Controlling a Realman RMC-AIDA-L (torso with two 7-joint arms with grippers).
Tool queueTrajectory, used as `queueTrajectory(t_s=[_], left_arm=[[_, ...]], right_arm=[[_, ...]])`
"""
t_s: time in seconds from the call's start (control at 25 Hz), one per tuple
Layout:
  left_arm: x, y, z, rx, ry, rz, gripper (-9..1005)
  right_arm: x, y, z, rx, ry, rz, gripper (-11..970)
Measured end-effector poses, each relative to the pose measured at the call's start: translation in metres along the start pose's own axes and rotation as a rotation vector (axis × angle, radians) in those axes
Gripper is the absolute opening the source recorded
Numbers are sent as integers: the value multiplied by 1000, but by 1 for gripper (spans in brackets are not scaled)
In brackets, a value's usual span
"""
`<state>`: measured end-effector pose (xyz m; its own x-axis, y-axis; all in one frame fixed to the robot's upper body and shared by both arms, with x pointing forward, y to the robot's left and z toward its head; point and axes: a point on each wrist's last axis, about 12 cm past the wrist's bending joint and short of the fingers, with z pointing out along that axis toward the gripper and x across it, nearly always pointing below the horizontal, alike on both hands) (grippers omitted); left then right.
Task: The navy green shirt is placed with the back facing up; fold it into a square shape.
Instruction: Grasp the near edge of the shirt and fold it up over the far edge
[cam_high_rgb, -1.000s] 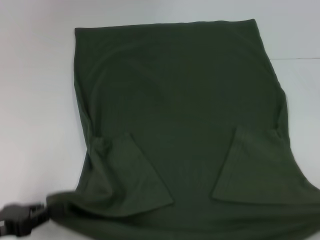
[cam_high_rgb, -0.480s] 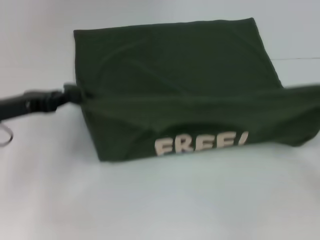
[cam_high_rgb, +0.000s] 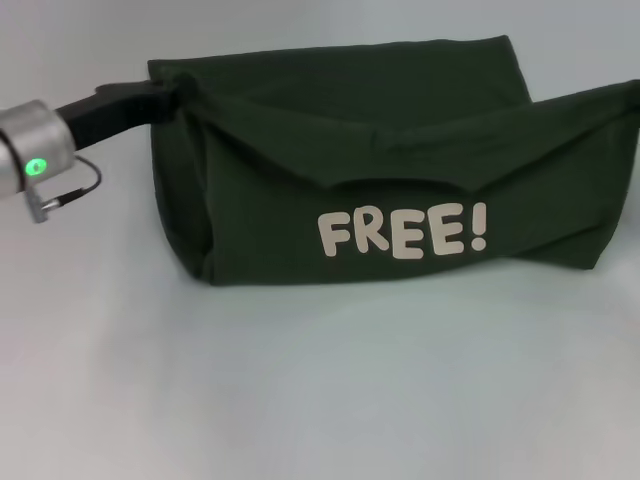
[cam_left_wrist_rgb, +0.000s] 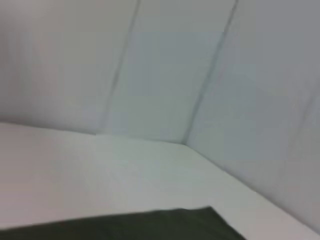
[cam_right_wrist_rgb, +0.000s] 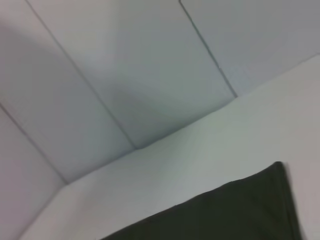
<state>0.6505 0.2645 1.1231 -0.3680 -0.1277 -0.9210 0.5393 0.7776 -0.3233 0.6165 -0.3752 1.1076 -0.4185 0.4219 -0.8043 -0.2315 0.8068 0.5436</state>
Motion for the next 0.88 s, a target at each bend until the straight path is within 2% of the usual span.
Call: queueTrajectory(t_s=[0.04,0.2,0.4,0.6,0.88], left_arm=[[5,-3,11,-49,-14,35,14],[13,-8,22,-120,-37,70,14],[26,-12,29,-173,-56,96,14],[40,-17,34,-206,-29,128,16],[54,-24,36,-213,-8,147,20]], right_arm=[[1,3,9,16,-1,-17,61],[8,18,39,57,4,-93,62],[20,32,63,119,16,-172,64],[34,35,71,178,20,-212,65],[47,33,71,208,37,-210,67]])
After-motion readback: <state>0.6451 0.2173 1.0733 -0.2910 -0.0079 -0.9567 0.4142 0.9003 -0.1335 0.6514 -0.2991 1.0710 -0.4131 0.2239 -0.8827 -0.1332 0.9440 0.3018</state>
